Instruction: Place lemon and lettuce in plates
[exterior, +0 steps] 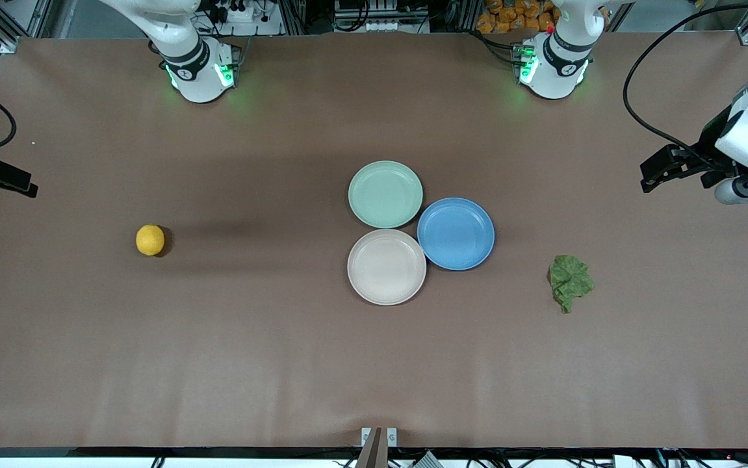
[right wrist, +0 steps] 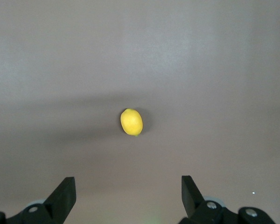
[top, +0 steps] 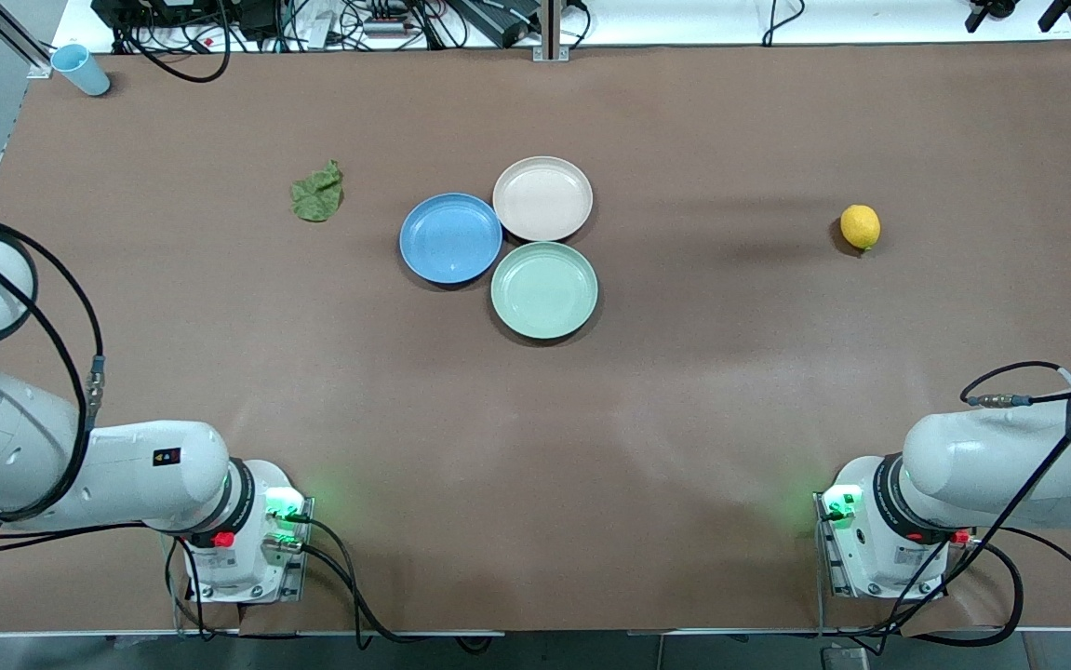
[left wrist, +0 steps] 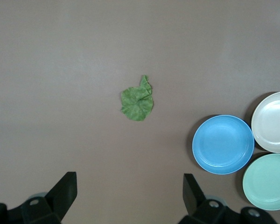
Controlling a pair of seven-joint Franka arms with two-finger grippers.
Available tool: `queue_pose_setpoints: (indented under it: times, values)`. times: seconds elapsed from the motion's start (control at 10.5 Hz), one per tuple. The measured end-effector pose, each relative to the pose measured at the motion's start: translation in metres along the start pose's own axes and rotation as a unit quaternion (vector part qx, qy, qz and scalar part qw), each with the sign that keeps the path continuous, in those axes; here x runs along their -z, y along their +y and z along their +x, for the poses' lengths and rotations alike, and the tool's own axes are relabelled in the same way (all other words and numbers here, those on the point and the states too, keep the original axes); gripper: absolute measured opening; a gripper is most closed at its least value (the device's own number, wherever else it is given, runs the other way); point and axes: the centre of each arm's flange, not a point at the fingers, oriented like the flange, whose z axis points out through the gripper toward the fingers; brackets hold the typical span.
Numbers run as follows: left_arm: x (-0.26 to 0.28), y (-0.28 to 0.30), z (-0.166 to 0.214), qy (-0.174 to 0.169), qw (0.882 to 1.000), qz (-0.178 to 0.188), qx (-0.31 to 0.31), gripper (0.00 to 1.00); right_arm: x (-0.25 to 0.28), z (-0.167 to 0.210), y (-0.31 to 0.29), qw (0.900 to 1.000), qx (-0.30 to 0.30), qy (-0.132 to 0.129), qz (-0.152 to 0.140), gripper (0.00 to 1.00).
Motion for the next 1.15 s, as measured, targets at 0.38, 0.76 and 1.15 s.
queue_pose_setpoints:
  times: [0.38, 0.76, 1.15]
  values:
    - [0.000, 0.000, 0.000, 0.000, 1.000, 0.000, 0.000, 1.00, 0.000, 0.000, 0.000, 1.000, 0.000, 0.000, 0.000, 1.00]
    - [-0.009, 0.001, 0.002, -0.009, 1.000, 0.001, -0.001, 1.00, -0.001, -0.002, 0.001, 1.000, -0.001, -0.007, 0.000, 1.00]
    - [-0.090, -0.003, 0.026, -0.001, 1.000, -0.008, 0.004, 1.00, -0.010, -0.002, 0.008, 1.000, -0.004, -0.017, 0.001, 1.00]
